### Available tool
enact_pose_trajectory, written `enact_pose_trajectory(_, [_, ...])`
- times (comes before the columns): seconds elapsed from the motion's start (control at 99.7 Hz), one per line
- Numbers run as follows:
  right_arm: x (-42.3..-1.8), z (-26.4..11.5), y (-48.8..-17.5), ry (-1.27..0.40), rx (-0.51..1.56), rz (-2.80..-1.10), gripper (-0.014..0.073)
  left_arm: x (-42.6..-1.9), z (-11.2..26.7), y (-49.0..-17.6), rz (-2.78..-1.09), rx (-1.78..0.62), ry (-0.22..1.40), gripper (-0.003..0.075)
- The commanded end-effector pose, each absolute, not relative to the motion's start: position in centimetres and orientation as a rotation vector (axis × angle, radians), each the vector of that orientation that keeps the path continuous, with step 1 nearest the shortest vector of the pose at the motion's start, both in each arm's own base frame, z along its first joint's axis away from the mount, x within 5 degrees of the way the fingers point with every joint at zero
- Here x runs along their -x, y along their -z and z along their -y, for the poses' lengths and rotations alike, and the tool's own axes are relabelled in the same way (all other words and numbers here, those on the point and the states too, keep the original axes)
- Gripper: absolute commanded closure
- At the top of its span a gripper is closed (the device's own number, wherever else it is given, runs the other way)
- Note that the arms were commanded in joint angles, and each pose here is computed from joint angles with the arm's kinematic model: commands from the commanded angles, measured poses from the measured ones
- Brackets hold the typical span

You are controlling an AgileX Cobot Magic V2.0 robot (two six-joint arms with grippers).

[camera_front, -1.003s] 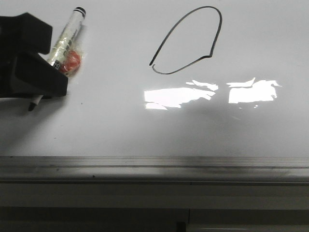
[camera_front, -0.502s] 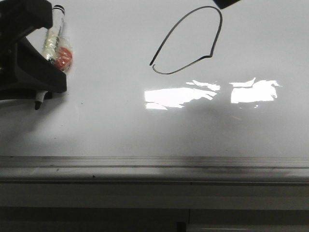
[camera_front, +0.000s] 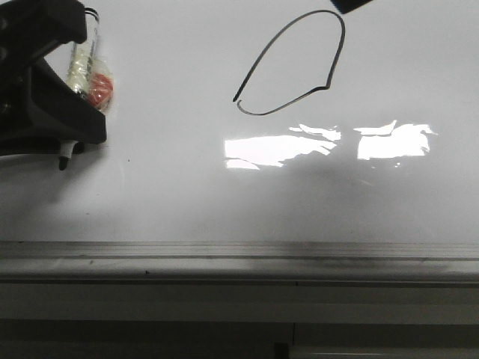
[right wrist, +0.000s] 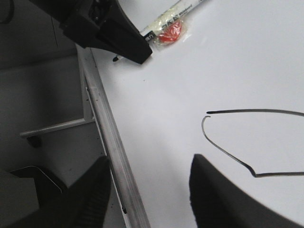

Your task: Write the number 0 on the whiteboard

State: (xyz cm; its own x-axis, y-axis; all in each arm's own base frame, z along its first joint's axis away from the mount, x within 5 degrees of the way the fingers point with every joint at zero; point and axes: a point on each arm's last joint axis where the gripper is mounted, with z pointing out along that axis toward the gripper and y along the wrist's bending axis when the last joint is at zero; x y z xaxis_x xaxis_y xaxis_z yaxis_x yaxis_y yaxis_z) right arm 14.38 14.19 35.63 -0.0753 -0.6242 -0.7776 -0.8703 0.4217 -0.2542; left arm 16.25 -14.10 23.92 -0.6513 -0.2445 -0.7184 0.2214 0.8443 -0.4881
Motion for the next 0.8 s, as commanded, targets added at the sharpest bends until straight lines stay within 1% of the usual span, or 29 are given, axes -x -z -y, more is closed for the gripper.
enact_pose_trajectory(0.0, [-14.46,-14.02,-37.23,-0.343,1.218,-1.711,0.0277,-17.26,13.66,-23.78,-2.148,0.120,0.609,0.0739])
enact_pose_trajectory(0.16, [-14.46,-14.02,-37.23,-0.343,1.218,-1.711,0.0277,-17.40,13.82,-23.39,-2.164,0.117,0.598,0.0736])
enact_pose_trajectory(0.231, [-14.46,-14.02,-37.23,-0.343,1.218,-1.711,0.0277,-17.41,13.80,-23.39,-2.163,0.112,0.593,0.0704])
enact_pose_trajectory(0.281, [-14.46,-14.02,-37.23,-0.343,1.218,-1.711,0.0277,-17.41,13.80,-23.39,-2.161,0.087,0.580,0.0654])
enact_pose_trajectory(0.331, [-14.46,-14.02,-37.23,-0.343,1.218,-1.711,0.0277,-17.41,13.80,-23.39,-2.161,0.076,0.574,0.0580])
enact_pose_trajectory(0.381, [-14.46,-14.02,-37.23,-0.343,1.218,-1.711,0.0277,-17.41,13.80,-23.39,-2.160,0.066,0.568,0.0476])
enact_pose_trajectory(0.401, [-14.46,-14.02,-37.23,-0.343,1.218,-1.711,0.0277,-17.41,13.80,-23.39,-2.160,0.066,0.568,0.0450])
enact_pose_trajectory(0.421, [-14.46,-14.02,-37.23,-0.343,1.218,-1.711,0.0277,-17.43,13.77,-23.40,-2.158,0.069,0.565,0.0401])
enact_pose_trajectory(0.451, [-14.46,-14.02,-37.23,-0.343,1.218,-1.711,0.0277,-17.43,13.77,-23.40,-2.158,0.069,0.565,0.0358])
enact_pose_trajectory(0.502, [-14.46,-14.02,-37.23,-0.343,1.218,-1.711,0.0277,-17.44,13.76,-23.40,-2.158,0.070,0.563,0.0310])
enact_pose_trajectory(0.542, [-14.46,-14.02,-37.23,-0.343,1.218,-1.711,0.0277,-17.45,13.74,-23.41,-2.157,0.071,0.561,0.0297])
enact_pose_trajectory(0.692, [-14.48,-13.99,-37.25,-0.336,1.219,-1.708,0.0277,-17.43,13.72,-23.45,-2.154,0.062,0.558,0.0299])
enact_pose_trajectory(0.792, [-14.13,-13.57,-37.56,-0.311,1.225,-1.688,0.0277,-17.14,13.54,-24.10,-2.127,0.010,0.558,0.0299])
